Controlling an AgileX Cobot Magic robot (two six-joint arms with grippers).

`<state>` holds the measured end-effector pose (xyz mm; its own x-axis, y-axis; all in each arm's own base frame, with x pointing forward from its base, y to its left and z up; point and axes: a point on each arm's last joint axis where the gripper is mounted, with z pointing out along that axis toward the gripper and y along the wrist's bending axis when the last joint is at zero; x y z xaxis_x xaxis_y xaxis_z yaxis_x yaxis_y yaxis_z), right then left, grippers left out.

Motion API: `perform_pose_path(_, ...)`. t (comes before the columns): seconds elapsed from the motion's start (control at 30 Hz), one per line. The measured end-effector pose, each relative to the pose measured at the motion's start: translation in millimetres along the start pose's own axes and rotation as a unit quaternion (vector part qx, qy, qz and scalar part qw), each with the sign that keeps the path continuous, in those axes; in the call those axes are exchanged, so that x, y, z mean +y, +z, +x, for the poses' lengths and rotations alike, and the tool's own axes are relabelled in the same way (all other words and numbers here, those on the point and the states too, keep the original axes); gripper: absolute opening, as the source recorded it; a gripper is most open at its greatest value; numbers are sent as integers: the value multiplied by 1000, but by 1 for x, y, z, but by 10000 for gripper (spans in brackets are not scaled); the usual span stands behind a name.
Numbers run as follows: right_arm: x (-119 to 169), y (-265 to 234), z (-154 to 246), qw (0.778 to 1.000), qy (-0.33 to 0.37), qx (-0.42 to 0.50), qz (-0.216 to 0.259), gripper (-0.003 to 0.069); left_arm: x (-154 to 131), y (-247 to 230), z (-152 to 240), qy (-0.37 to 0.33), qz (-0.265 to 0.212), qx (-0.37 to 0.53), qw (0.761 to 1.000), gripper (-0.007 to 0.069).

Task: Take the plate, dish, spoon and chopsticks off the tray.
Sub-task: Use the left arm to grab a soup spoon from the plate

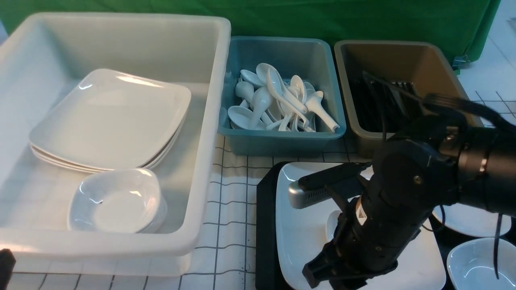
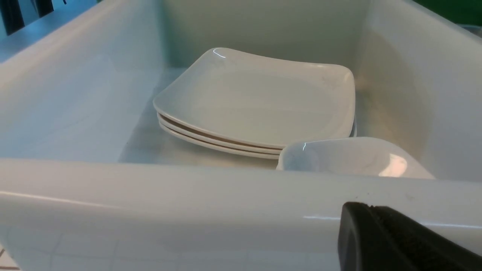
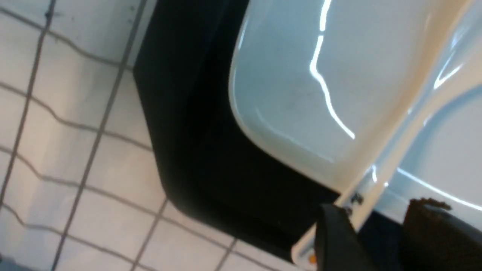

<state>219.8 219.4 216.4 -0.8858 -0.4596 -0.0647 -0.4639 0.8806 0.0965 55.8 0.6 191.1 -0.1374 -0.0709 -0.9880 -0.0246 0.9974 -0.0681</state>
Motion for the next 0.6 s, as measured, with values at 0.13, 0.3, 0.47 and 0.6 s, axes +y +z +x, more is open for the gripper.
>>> perform_pose_path(0.13, -3, -41, 22, 999, -40, 4, -2, 58, -3, -1, -10, -161, 25, -51, 985, 22)
perform_pose_path(0.3, -7, -96, 54, 996, -61, -60, -18, 30, -2, -2, -17, -306, 39, -87, 947, 22)
perform_pose_path(0.47, -13, -137, 84, 988, -63, -136, -36, 30, -1, -2, -18, -377, 46, -91, 921, 22)
perform_pose_path(0.6, -20, -168, 115, 975, -68, -205, -48, 30, -1, -2, -20, -457, 54, -96, 883, 22)
